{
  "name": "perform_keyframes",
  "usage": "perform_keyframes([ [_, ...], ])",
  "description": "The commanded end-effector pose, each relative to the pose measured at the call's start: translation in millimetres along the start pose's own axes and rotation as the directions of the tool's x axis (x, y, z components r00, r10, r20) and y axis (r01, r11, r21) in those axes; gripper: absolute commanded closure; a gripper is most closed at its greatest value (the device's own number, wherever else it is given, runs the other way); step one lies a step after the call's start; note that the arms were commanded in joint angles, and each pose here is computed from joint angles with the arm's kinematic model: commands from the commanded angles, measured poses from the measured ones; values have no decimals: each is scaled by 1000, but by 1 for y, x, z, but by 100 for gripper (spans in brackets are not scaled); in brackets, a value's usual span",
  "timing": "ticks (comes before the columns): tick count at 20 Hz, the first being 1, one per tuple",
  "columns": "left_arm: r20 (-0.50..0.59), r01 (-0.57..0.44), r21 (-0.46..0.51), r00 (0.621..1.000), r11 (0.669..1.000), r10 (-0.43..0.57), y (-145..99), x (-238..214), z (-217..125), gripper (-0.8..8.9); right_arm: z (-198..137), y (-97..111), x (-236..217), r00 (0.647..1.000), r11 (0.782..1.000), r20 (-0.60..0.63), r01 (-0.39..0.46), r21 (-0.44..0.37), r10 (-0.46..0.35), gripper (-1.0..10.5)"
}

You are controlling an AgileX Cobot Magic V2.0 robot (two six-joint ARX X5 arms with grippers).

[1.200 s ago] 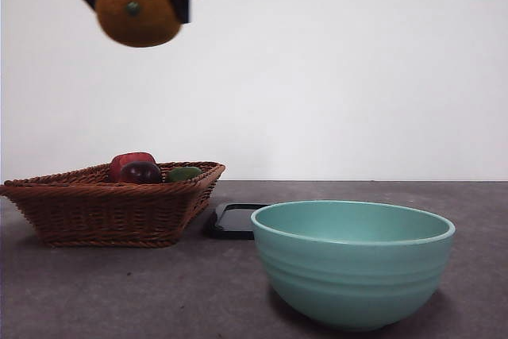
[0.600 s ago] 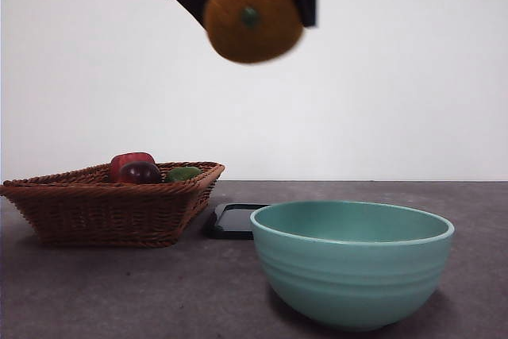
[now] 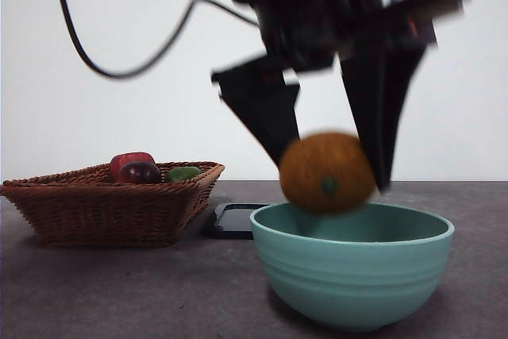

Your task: Pick up the wifruite, put it on the bowl, pick up the plate, put it on desk

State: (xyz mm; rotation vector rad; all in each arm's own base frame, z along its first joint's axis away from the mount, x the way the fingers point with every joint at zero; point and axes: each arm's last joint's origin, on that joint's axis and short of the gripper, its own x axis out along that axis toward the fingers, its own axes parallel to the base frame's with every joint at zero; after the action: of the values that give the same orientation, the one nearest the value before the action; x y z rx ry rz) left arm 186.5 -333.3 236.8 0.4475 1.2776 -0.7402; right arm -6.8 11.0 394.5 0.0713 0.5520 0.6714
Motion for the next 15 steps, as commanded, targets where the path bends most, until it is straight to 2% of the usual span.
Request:
perform_keyframes([
  [1,7,4,9,1000,1000,-4,-8,17,8,537,3,2,-4,1000,1000,19,0,-19,0,296],
  [8,-42,-11,5,999,1000,11,-8,46,10,538,3,2,-4,1000,1000,19,0,-19,0,296],
  [15,-57,-13,12,998,1000,14,-11,51,9,538,3,2,-4,1000,1000,19,-1,-19,1,296],
])
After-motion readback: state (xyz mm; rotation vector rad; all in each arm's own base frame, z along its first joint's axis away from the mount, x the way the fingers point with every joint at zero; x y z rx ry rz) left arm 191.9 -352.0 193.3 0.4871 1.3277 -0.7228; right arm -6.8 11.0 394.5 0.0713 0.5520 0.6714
